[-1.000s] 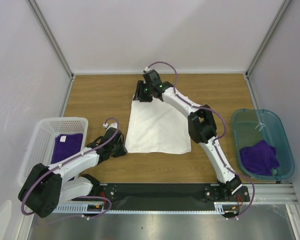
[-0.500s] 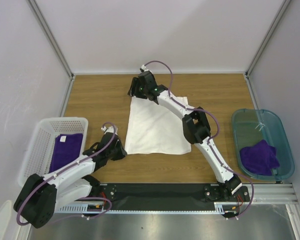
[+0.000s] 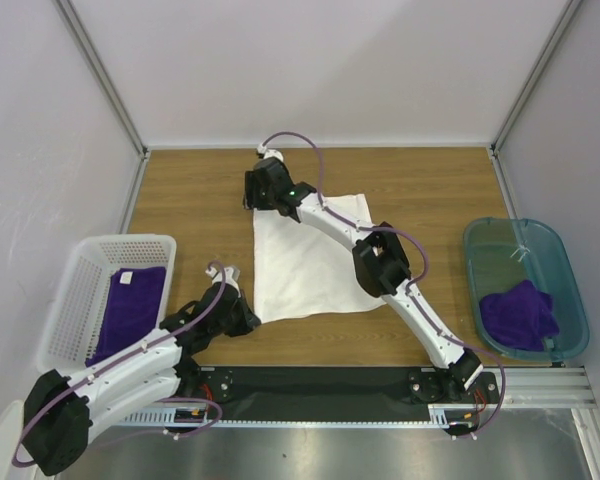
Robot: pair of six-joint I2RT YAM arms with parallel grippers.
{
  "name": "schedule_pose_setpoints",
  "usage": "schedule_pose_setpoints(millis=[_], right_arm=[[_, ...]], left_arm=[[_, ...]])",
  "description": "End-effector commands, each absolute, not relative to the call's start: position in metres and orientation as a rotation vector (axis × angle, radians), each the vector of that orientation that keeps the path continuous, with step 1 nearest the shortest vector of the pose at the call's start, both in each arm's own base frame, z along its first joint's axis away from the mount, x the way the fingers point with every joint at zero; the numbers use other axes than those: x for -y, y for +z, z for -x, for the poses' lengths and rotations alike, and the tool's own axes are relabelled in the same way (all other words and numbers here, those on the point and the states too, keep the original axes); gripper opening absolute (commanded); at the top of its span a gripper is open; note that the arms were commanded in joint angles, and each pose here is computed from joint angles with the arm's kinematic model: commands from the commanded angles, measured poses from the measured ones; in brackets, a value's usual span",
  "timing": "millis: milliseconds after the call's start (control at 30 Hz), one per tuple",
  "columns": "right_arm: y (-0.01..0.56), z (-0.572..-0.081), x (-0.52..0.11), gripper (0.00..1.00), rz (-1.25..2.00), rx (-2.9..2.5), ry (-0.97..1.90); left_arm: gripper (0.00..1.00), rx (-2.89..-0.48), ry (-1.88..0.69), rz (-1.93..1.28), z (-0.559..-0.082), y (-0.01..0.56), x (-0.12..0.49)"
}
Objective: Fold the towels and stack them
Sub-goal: Fold the towel
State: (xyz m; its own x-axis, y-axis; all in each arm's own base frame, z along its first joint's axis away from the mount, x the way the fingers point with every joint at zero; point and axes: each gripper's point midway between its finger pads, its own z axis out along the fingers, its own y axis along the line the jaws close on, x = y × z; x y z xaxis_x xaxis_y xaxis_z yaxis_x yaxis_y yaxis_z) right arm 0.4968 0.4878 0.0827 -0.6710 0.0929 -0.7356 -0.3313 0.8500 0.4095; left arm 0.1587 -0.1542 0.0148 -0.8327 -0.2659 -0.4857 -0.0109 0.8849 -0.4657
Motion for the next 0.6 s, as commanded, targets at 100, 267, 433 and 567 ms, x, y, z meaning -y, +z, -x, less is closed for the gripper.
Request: schedule_pose_setpoints(millis=[100,267,433,567], right_arm=[[0.091,-0.492,-0.501,0.59,0.224,-2.163,0.632],[0.088,-0.482,-0.505,0.59,0.259,-2.159,0.566],[0.082,-0.484,-0.500,0.59,0.260,-2.153,0.495],[0.073,-0.485,-0.507,0.57,0.275,-2.151,0.532]], left_arm=[[0.00,-2.550,-0.584,0.229,-0.140,0.002,0.151],[0.00,-2.551,-0.592,0.233,-0.137,0.000,0.151],[0.00,-2.562,-0.584,0.223,-0.135,-0.001,0.150],[0.01,-2.562,-0.592,0.214,-0.134,-0.001,0.151]])
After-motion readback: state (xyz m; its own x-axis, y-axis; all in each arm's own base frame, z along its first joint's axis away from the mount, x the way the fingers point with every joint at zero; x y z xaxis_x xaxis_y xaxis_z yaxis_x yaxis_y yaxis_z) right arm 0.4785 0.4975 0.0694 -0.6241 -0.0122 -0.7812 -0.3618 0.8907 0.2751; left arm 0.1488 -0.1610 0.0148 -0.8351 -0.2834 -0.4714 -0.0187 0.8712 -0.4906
